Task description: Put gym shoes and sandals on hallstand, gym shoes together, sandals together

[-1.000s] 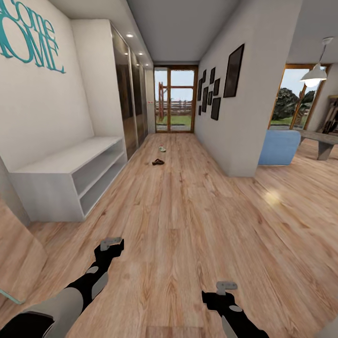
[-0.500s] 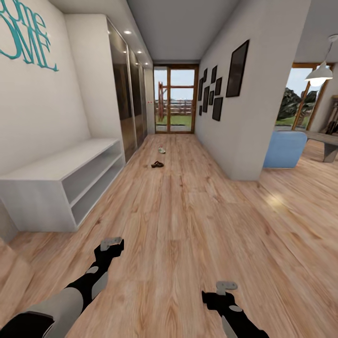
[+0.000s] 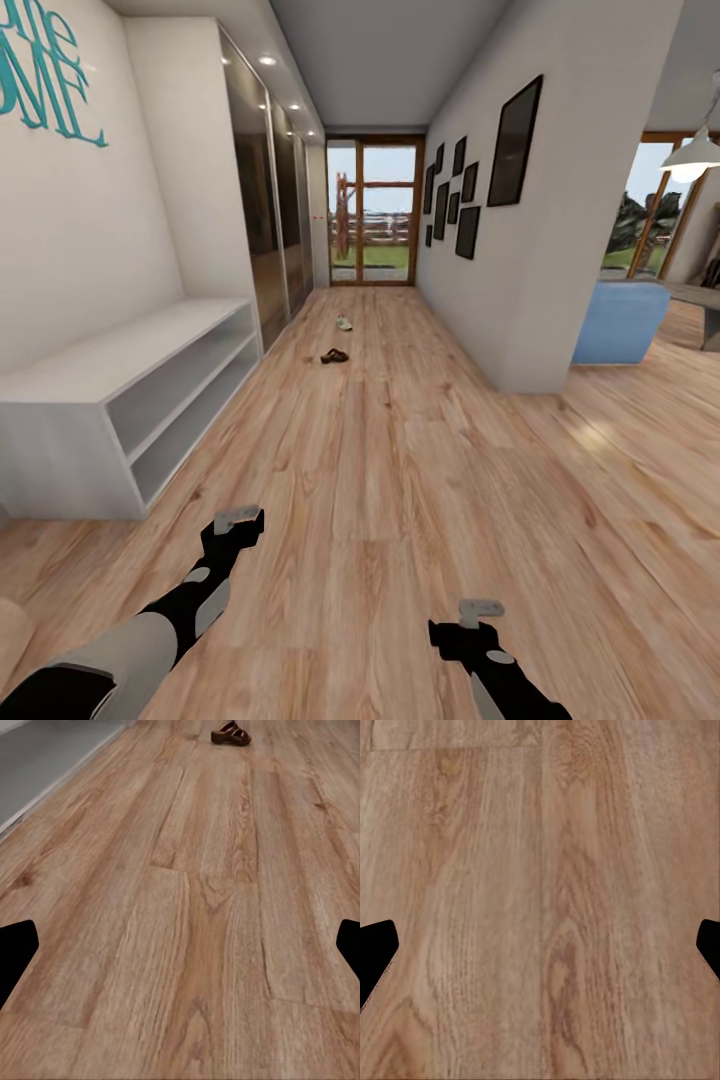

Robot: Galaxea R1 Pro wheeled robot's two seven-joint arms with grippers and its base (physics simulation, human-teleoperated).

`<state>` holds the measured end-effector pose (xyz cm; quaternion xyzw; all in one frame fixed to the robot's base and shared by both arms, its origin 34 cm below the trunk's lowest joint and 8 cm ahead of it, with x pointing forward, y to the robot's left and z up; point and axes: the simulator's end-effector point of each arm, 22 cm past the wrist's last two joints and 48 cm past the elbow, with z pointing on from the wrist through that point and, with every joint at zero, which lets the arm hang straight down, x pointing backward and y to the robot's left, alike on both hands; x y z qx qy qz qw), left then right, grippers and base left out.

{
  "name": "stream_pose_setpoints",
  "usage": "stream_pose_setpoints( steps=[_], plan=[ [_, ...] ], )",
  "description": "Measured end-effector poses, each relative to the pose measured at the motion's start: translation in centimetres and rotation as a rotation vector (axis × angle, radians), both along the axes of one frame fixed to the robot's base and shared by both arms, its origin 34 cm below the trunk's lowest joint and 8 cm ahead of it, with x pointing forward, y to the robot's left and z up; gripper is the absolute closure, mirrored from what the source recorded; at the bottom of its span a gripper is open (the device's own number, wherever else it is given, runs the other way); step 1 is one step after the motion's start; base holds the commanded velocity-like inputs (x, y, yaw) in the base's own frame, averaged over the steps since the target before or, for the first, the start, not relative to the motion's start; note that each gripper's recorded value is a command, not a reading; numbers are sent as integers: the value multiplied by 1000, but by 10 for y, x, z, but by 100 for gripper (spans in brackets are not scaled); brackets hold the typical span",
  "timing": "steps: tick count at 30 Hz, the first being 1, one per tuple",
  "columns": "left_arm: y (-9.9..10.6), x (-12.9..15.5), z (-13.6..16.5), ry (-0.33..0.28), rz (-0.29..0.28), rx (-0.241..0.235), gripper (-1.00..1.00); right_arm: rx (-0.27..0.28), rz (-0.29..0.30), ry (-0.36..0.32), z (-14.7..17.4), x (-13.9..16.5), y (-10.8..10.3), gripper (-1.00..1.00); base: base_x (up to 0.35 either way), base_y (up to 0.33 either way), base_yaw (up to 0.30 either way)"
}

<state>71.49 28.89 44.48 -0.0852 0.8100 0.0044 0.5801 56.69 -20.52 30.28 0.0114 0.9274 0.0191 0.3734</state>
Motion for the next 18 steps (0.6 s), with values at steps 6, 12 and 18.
stream_pose_setpoints(
  steps=[6,12,18],
  plan=[
    [0,0,0,0,1,-1,-100,0,1,0,0,0,1,-100,348,0,0],
    [0,0,0,0,1,-1,-100,2,1,0,0,0,2,-100,348,0,0],
    [0,0,0,0,1,-1,-100,2,0,0,0,0,1,-100,348,0,0]
  ],
)
